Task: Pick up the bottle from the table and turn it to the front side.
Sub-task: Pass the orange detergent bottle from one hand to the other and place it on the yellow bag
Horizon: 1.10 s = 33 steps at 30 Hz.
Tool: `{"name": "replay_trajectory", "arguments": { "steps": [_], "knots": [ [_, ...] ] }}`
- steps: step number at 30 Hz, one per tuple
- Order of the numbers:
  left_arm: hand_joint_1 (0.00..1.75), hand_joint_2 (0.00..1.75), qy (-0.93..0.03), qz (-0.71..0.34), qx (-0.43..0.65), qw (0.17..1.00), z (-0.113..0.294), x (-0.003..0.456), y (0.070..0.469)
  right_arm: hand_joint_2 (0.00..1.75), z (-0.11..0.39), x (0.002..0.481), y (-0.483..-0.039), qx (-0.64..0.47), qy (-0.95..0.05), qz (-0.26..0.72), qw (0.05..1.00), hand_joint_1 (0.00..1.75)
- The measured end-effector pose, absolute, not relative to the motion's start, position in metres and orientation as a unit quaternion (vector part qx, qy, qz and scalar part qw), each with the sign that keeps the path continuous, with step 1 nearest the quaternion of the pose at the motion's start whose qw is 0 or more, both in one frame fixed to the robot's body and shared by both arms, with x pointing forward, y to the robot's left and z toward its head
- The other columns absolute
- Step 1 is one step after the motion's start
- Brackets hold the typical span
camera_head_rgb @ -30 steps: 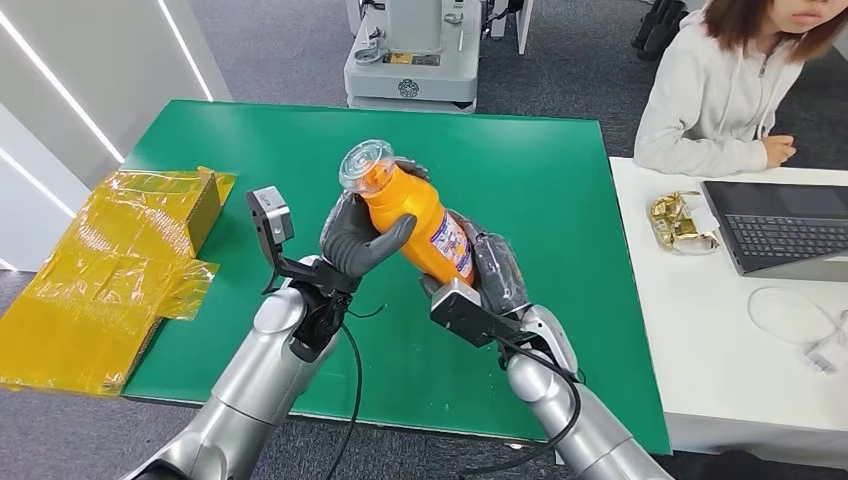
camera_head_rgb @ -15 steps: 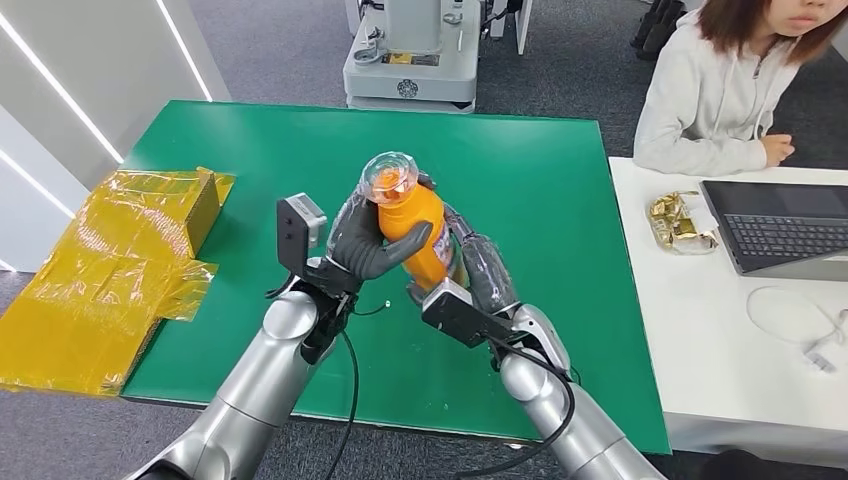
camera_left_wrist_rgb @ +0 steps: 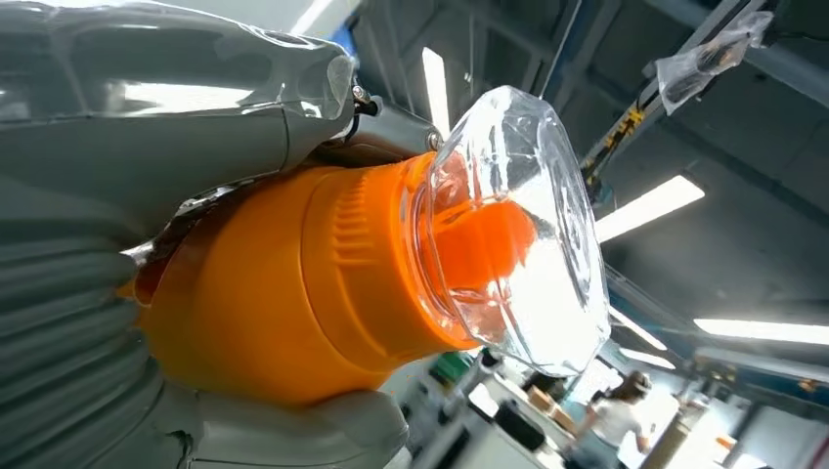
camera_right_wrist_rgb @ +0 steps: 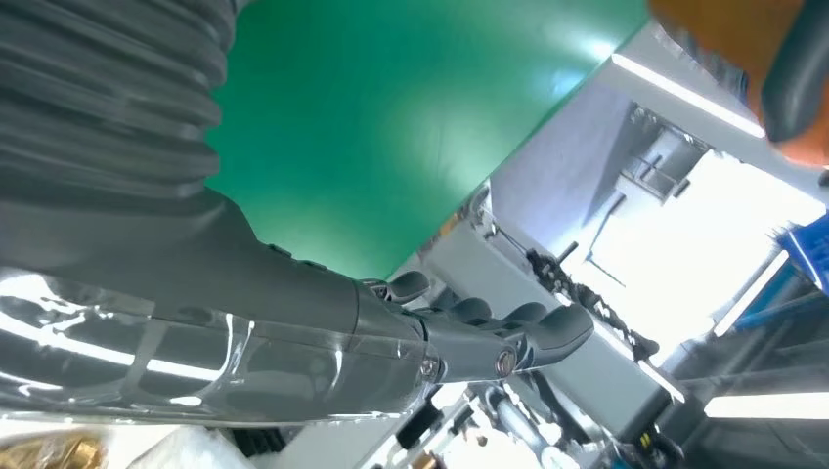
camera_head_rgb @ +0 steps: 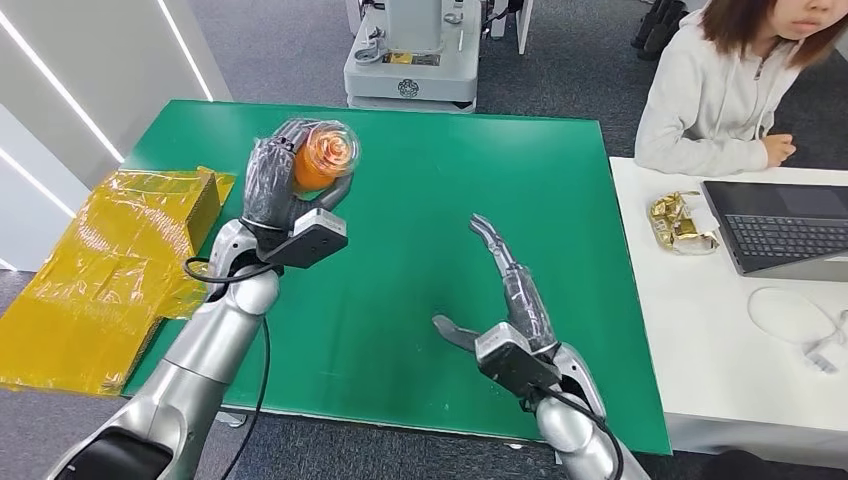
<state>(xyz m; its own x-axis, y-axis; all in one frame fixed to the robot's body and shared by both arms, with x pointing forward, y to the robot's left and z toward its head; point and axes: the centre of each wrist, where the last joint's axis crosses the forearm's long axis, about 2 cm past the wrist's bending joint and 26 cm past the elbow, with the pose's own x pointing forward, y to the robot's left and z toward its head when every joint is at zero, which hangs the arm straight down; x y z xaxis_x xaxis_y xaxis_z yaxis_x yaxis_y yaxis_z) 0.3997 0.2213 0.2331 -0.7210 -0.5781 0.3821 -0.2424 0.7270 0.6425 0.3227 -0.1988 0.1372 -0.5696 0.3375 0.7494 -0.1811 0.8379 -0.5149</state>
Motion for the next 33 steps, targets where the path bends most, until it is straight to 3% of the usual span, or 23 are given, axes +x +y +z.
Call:
{"name": "replay_trajectory", "arguments": {
  "steps": [7, 12, 19, 33],
  "knots": [
    [1.75, 1.75, -0.782, -0.368, 0.471, 0.176, 0.243, 0.41, 0.239, 1.75, 0.137, 0.293, -0.22, -0.067, -0.858, 0.26, 0.439, 0.0],
    [1.75, 1.75, -0.691, -0.447, 0.552, 0.133, 0.242, 0.417, 0.248, 1.75, 0.137, 0.262, -0.237, -0.098, -0.873, 0.237, 0.414, 0.0],
    [1.75, 1.75, -0.587, -0.558, 0.554, 0.196, 0.219, 0.425, 0.277, 1.75, 0.138, 0.213, -0.261, -0.142, -0.88, 0.208, 0.404, 0.0],
    [1.75, 1.75, -0.457, -0.608, 0.577, 0.298, 0.174, 0.409, 0.332, 1.75, 0.147, 0.171, -0.27, -0.177, -0.873, 0.197, 0.41, 0.0]
  ]
}}
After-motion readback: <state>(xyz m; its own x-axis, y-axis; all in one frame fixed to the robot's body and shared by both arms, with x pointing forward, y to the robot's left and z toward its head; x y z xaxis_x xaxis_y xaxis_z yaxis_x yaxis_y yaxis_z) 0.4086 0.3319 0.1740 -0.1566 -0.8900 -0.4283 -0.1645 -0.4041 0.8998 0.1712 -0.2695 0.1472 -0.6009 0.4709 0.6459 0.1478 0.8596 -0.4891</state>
